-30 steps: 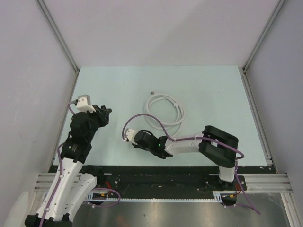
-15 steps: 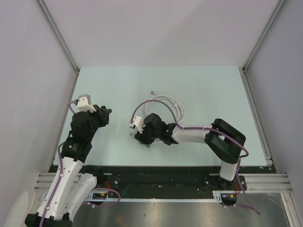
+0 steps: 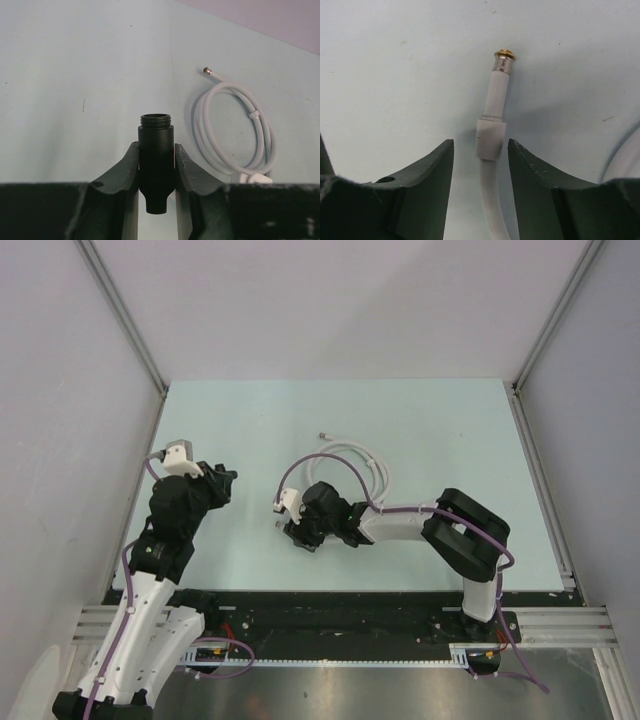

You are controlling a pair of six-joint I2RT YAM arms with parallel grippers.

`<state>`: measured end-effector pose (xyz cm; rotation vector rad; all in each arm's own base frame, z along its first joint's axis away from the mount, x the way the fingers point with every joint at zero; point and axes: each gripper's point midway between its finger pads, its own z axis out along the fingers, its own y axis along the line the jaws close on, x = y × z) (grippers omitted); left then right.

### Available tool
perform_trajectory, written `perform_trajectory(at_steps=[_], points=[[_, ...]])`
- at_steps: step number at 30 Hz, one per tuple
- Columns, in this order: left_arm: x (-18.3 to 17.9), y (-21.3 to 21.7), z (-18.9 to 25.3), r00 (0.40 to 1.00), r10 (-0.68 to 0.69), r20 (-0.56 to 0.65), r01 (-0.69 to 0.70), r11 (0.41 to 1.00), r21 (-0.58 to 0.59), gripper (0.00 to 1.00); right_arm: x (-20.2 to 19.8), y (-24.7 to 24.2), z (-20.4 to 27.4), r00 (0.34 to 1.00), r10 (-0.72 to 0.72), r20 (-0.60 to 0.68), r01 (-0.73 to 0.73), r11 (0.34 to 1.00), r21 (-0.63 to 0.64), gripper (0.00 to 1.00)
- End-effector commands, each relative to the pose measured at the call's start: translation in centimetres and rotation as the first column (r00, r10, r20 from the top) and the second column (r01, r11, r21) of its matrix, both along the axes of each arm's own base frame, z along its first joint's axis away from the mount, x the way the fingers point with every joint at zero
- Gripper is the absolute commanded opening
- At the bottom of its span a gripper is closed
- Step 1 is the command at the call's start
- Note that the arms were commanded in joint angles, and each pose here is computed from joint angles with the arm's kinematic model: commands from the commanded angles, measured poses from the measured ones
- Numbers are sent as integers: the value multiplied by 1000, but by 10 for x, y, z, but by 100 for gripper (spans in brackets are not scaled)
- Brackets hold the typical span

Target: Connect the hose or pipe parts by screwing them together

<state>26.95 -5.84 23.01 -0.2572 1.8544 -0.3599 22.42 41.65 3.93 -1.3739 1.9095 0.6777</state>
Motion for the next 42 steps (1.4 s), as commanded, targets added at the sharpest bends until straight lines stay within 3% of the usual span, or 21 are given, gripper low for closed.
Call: perform_trajectory(at_steps=[1, 13, 19, 24, 28, 29, 35, 42], points=[[5, -2, 27, 997, 3, 73, 1, 999, -42, 0, 13, 6, -3, 998, -48, 35, 48, 999, 17, 53], [4, -5, 28, 997, -12, 74, 15, 999, -46, 0, 14, 11, -10, 998, -48, 32, 47, 998, 39, 36], [5, -6, 26, 998, -20, 68, 23, 999, -45, 0, 15, 20, 10, 996, -37, 76, 30, 995, 97, 0], [6, -10, 23, 997, -43, 57, 45, 998, -46, 0, 5, 5, 53, 986, -38, 160, 13, 988, 154, 0], [-2, -47, 21, 972, -231, 33, 233, 964, -129, 0, -5, -14, 92, 972, -47, 229, -1, 979, 206, 0], [-9, -61, 24, 950, -309, 35, 311, 936, -163, 0, -7, -18, 117, 963, -62, 262, -8, 966, 259, 0], [-40, -97, 63, 852, -511, 117, 523, 811, -262, 0, -17, -38, 162, 946, -96, 310, -23, 933, 359, 0], [-55, -120, 61, 763, -640, 94, 627, 695, -352, 0, -26, -43, 188, 939, -113, 325, -35, 908, 418, 0]])
